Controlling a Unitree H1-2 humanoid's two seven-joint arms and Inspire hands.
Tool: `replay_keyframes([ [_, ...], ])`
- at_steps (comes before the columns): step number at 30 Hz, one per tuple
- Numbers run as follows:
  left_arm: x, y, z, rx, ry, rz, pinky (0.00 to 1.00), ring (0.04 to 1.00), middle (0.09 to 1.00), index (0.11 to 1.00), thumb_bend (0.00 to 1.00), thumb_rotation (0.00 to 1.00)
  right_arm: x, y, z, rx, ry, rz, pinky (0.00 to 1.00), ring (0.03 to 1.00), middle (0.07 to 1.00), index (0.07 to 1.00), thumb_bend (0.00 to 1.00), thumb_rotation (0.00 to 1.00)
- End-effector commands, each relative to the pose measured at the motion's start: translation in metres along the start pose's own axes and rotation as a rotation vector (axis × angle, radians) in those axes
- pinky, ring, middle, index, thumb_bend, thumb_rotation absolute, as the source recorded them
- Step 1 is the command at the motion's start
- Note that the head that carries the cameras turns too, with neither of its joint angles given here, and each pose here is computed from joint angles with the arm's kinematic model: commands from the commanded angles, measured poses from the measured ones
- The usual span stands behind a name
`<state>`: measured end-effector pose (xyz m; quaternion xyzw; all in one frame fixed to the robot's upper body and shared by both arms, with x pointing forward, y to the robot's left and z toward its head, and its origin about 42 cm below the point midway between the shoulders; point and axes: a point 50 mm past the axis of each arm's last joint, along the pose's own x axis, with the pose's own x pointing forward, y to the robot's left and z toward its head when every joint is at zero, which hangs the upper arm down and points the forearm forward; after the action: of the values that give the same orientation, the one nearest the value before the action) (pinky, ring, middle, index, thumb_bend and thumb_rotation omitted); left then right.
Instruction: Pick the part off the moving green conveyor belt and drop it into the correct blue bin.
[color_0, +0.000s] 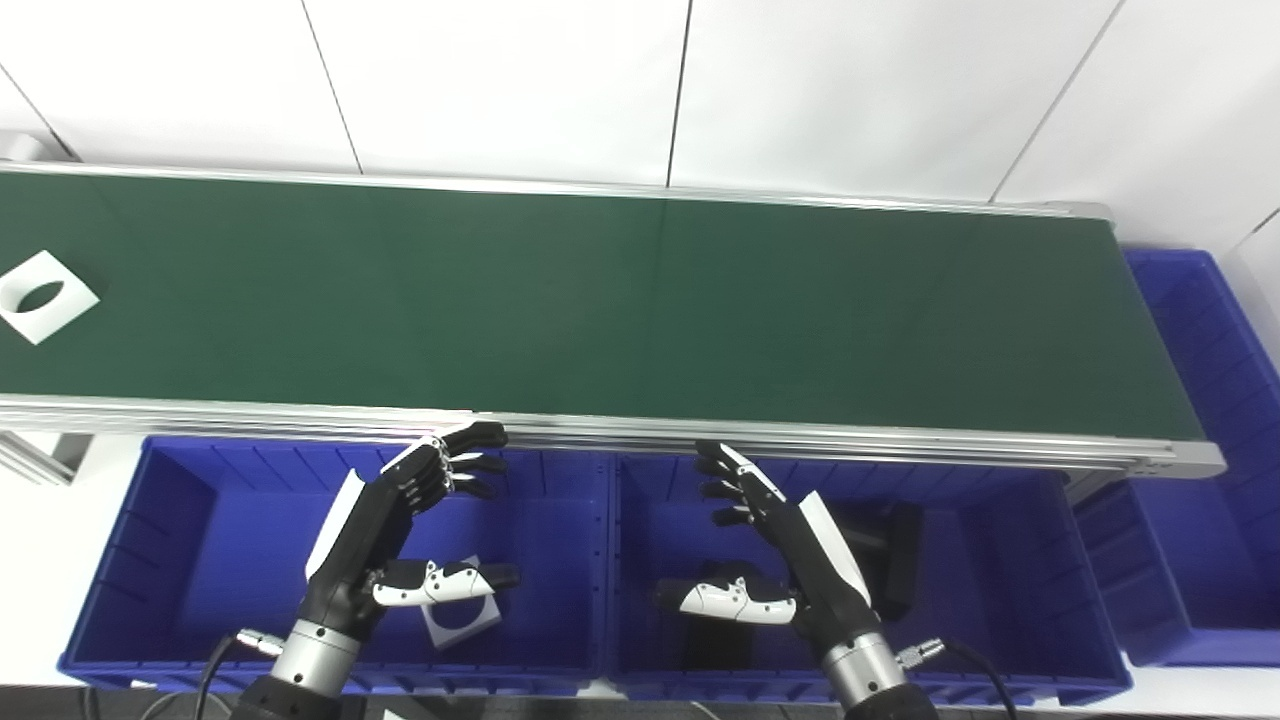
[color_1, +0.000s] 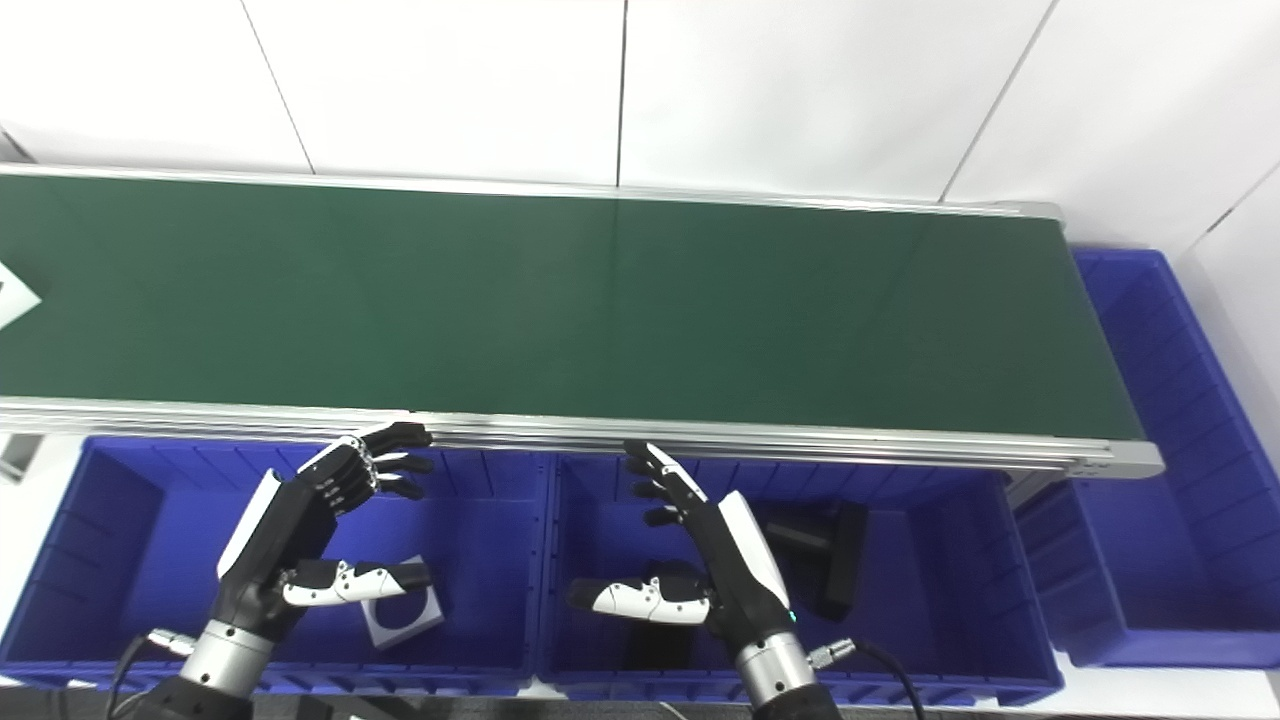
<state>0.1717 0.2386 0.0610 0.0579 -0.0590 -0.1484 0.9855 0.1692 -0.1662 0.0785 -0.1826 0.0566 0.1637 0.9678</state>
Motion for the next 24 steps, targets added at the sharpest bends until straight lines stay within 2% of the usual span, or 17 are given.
replay_keyframes([
  [1, 0.004, 0.005, 0.008, 0.014, -0.056, 0.011, 0.59, 0.695, 0.78, 0.773, 0.83, 0.2, 0.002, -0.003, 0.014, 0.001, -0.061, -0.013, 0.73, 0.825, 0.869, 0.901, 0.86, 0.4],
  [15, 0.004, 0.003, 0.008, 0.005, -0.061, 0.009, 0.59, 0.695, 0.78, 0.77, 0.82, 0.18, 0.002, -0.004, 0.012, -0.006, -0.064, -0.013, 0.72, 0.824, 0.87, 0.903, 0.85, 0.4],
  [20, 0.006, -0.01, 0.006, -0.007, -0.066, 0.009, 0.59, 0.685, 0.772, 0.759, 0.83, 0.16, -0.005, -0.013, 0.004, -0.009, -0.075, -0.016, 0.73, 0.826, 0.872, 0.902, 0.84, 0.39],
  [24, 0.008, -0.025, 0.003, -0.015, -0.056, -0.003, 0.58, 0.681, 0.782, 0.755, 0.83, 0.14, -0.011, -0.024, -0.003, -0.015, -0.093, -0.013, 0.73, 0.828, 0.873, 0.906, 0.8, 0.33],
])
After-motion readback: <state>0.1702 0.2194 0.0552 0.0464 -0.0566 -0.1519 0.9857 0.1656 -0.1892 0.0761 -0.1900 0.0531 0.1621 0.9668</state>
